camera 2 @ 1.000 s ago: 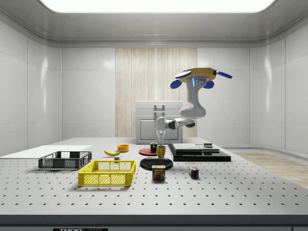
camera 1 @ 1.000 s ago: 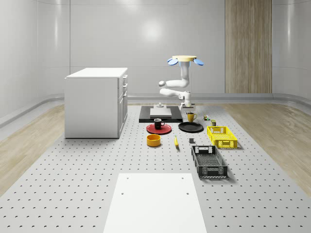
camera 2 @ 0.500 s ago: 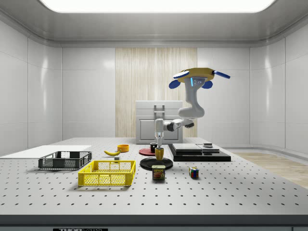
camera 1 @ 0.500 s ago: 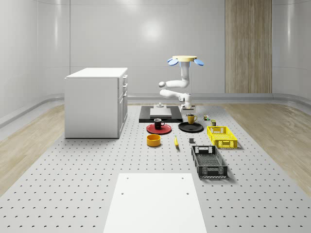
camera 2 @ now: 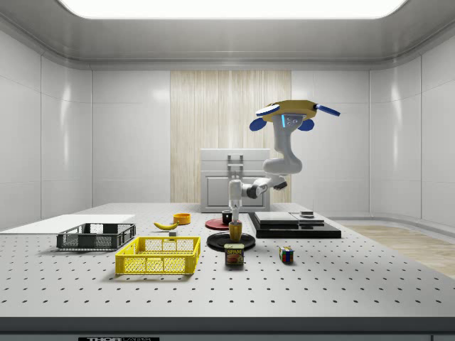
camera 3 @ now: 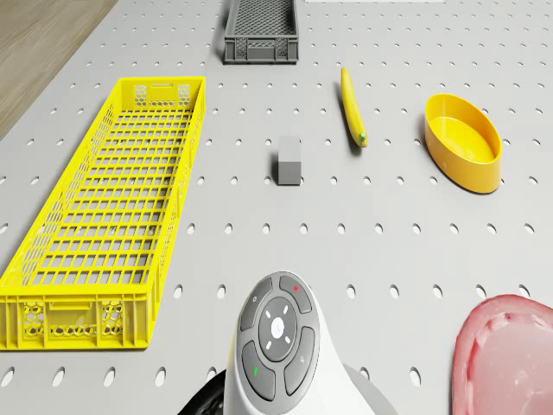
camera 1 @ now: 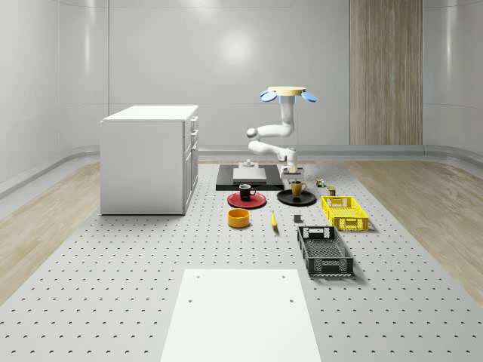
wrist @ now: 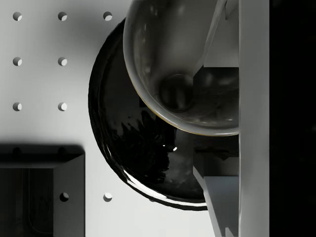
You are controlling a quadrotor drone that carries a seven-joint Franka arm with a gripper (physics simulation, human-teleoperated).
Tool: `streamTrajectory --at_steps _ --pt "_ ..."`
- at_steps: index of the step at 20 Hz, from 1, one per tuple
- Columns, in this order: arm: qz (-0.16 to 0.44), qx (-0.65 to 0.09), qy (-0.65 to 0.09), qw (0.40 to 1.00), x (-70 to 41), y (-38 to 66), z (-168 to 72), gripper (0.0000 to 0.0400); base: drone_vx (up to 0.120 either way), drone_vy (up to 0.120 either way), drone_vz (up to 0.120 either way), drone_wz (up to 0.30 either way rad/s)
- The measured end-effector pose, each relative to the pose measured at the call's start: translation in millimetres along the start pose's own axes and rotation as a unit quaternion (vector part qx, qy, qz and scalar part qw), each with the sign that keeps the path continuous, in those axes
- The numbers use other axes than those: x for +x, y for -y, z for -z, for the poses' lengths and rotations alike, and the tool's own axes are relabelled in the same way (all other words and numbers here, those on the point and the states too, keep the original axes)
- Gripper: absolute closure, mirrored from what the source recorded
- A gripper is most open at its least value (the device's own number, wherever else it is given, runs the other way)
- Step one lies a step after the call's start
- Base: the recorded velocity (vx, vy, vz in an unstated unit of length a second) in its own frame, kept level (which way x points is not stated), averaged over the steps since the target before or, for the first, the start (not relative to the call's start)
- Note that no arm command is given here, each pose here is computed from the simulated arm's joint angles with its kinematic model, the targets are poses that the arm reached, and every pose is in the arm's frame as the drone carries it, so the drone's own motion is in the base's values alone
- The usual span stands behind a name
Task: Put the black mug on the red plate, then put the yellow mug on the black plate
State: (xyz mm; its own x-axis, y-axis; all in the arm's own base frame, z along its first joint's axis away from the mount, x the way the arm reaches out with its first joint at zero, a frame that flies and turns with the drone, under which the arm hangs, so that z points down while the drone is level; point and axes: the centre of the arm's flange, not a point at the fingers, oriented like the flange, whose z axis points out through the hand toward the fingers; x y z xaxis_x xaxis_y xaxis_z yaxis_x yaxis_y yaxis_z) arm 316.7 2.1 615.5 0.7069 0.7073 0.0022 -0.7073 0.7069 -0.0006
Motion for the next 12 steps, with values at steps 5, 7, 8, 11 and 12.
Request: streamTrajectory --at_steps 5,7,8,11,12 --pt "0.000 0.000 0.000 1.000 0.0 0.0 9 0.0050 0.000 0.000 0.000 0.000" --pt "0.000 0.000 0.000 1.000 0.0 0.0 17 0.0031 0.000 0.000 0.000 0.000" --pt "0.000 0.000 0.000 1.000 0.0 0.0 20 0.0024 0.000 0.000 0.000 0.000" --pt "0.000 0.000 0.000 1.000 -0.1 0.0 29 0.0011 0.000 0.000 0.000 0.000" --pt "0.000 0.000 0.000 1.000 -0.1 0.0 29 0.0010 0.000 0.000 0.000 0.000"
